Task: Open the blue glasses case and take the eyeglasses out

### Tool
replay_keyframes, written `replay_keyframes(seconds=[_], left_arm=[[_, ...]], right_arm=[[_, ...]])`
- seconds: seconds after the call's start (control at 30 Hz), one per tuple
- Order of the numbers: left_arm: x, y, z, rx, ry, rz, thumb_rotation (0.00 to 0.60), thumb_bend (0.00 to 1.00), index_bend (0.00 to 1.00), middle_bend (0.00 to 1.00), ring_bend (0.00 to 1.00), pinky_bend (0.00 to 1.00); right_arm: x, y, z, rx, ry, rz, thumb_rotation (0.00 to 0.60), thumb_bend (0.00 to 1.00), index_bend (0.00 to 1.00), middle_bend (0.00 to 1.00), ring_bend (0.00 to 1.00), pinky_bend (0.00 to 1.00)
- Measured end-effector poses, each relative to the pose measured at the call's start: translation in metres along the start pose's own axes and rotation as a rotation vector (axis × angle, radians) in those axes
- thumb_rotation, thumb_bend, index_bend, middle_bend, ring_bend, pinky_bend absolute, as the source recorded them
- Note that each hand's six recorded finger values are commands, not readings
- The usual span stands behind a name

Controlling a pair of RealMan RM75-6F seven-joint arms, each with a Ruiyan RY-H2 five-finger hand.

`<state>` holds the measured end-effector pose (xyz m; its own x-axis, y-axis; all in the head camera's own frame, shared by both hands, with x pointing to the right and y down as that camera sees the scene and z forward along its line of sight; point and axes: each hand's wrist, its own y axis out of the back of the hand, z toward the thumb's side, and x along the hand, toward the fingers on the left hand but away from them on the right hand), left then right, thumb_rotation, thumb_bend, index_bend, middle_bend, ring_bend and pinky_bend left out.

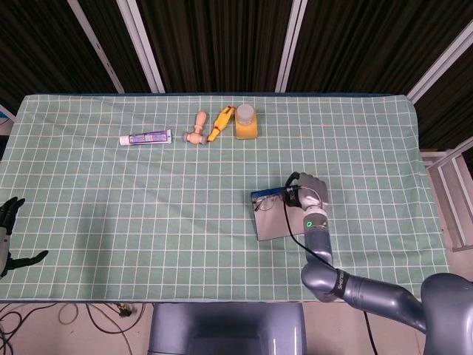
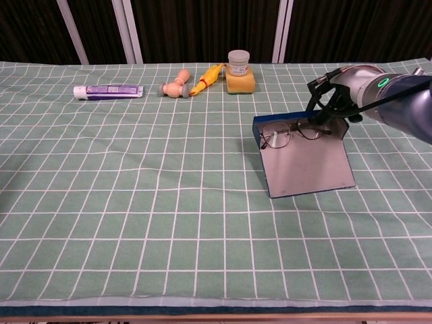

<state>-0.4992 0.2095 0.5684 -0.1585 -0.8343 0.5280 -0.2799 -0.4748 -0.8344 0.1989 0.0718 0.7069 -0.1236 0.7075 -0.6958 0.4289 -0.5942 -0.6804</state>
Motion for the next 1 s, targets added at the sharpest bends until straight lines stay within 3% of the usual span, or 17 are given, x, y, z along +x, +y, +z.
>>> replay_keyframes(seconds=[0.27,0.5,1.0], left_arm=[[0.000,0.000,0.000,-0.003,-0.001,0.000,0.600,0.00,0.00,0.00,0.00,0.00],[0.000,0.000,0.001,-0.006,-0.003,-0.001,0.600,0.00,0.00,0.00,0.00,0.00],[0.000,0.000,0.001,-0.011,-0.003,0.002,0.600,0.00,0.00,0.00,0.00,0.00]], right_arm=[[0.004,-0.012,0.001,-0.075,0.031,-0.078,0.600,0.50,0.53,0.94,0.98,0.91],[0.007,-0.022,-0.003,-0.108,0.027,-0.098,0.600,0.50,0.53,0.94,0.98,0.91],[0.008,-0.021,0.001,-0.171,0.063,-0.163,0.600,0.50,0.53,0.94,0.98,0.91]])
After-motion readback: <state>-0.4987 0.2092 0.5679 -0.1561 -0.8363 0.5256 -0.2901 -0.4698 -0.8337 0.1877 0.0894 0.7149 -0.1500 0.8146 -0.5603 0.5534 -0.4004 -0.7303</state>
